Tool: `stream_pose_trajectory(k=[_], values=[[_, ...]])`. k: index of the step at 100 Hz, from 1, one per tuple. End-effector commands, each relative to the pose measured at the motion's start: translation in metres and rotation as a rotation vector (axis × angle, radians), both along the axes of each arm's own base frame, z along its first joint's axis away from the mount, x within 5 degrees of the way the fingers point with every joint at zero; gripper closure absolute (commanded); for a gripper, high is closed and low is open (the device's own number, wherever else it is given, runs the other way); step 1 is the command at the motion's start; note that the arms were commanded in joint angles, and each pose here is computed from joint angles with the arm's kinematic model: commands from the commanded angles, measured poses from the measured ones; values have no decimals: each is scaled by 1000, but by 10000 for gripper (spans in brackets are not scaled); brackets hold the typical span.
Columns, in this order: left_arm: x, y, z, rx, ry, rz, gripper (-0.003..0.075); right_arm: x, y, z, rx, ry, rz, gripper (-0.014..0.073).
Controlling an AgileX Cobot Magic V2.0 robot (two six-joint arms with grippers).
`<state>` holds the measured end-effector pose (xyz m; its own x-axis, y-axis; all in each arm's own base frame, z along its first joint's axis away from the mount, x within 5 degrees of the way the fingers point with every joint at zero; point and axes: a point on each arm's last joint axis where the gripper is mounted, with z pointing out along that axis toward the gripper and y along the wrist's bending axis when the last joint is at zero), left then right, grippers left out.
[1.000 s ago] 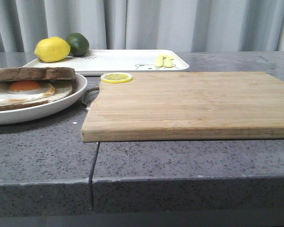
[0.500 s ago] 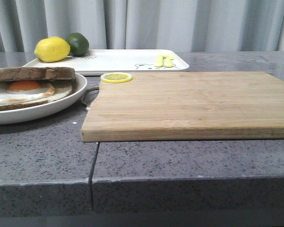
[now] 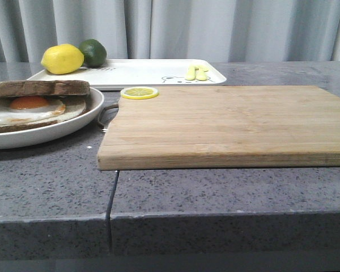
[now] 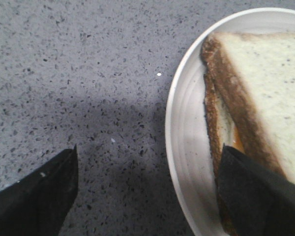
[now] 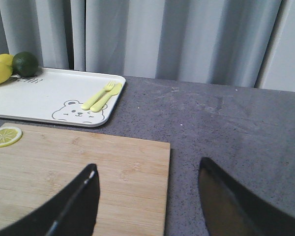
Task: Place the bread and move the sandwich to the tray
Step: 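Move the left gripper to the plate rim and grasp it, then lift the sandwich plate with the left gripper toward the tray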
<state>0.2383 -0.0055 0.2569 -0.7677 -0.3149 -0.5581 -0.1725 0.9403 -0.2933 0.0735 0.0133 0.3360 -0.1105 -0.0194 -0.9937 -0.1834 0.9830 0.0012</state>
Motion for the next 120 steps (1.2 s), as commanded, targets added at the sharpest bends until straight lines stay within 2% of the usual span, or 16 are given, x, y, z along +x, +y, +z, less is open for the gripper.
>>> stream_pose_trajectory(k=[1, 31, 59, 71, 95, 109, 112, 120], values=[[11, 1, 12, -28, -85, 40, 186, 0, 0, 14, 1, -90, -5, 149], [21, 1, -7, -33, -13, 43, 186, 0, 0, 14, 2, -91, -5, 149], [22, 0, -8, -57, -9, 54, 202, 0, 0, 14, 1, -94, -5, 149], [22, -1, -7, -94, -13, 73, 296, 0, 0, 14, 2, -96, -5, 149], [23, -5, -5, -171, -15, 110, 580, 0, 0, 14, 2, -97, -5, 149], [23, -6, -5, -205, -16, 126, 717, 0, 0, 14, 2, -97, -5, 149], [23, -6, -5, -213, -16, 130, 740, 0, 0, 14, 2, -97, -5, 149], [24, -6, -4, -215, -17, 132, 739, 0, 0, 14, 2, -97, -5, 149]])
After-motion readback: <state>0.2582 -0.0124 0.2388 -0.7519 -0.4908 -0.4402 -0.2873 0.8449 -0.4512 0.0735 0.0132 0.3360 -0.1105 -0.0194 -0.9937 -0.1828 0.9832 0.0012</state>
